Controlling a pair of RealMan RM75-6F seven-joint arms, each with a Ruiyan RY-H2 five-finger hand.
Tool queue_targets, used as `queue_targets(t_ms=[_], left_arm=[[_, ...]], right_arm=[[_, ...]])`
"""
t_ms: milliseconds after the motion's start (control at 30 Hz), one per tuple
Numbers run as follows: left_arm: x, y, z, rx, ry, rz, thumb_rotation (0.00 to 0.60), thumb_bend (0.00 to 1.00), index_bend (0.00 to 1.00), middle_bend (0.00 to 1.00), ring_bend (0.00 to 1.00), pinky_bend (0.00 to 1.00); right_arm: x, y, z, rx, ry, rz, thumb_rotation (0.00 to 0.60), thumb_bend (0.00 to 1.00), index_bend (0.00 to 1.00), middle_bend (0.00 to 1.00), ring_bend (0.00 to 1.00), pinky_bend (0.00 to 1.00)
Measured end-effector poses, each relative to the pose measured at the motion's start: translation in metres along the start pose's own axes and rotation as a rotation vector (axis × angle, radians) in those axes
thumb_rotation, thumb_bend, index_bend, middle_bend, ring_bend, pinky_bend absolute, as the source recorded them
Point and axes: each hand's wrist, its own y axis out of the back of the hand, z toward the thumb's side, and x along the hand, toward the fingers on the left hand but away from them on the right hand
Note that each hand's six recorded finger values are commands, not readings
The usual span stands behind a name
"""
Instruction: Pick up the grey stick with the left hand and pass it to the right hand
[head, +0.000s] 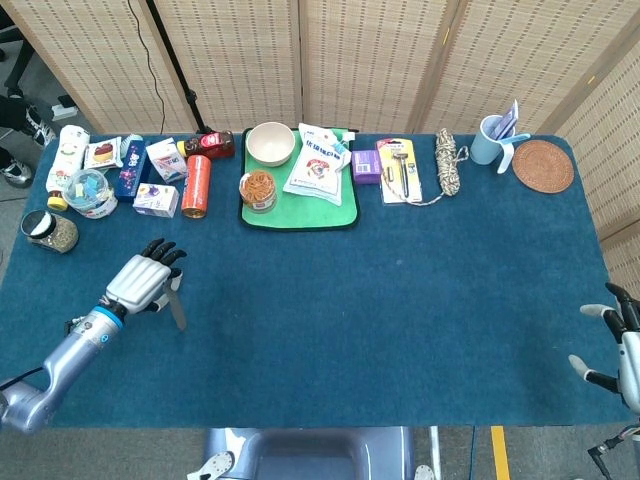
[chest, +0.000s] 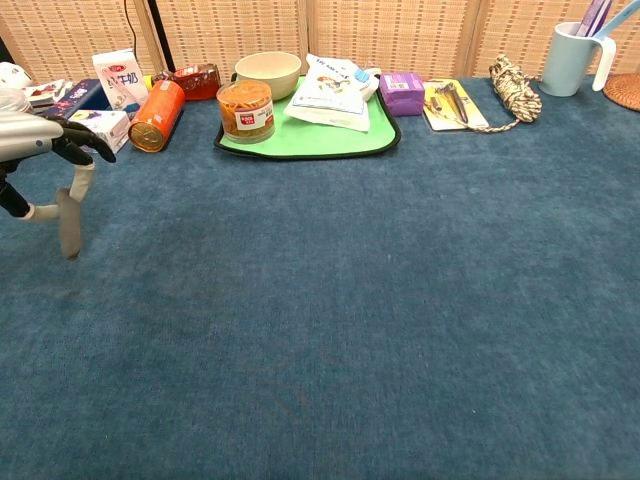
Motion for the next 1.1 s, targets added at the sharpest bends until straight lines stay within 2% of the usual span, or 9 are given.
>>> queue_targets(t_ms=[300, 633, 1100], left_arm=[[-0.004, 0.034, 0.008, -0.050, 0.015, 0.036, 0.600, 0.57, 0.76, 0.19, 0.07, 0.00], [-0.007, 0.076, 0.023, -0.061, 0.029, 0.064, 0.600, 0.57, 0.76, 0.19, 0.08, 0.00], [0.007, 0.106, 0.051, -0.087, 0.054, 0.084, 0.600, 0.57, 0.76, 0.19, 0.08, 0.00]], right_arm=[[-0.014, -0.008, 0.020, -0.050, 0.087, 0.027, 0.600, 0.15, 0.36, 0.13, 0.19, 0.16], [-0.042, -0.021, 0.056, -0.120, 0.229, 0.112, 0.600, 0.15, 0.37, 0.14, 0.19, 0.16], [-0.068, -0.030, 0.100, -0.222, 0.352, 0.167, 0.600, 0.15, 0.39, 0.15, 0.19, 0.16]])
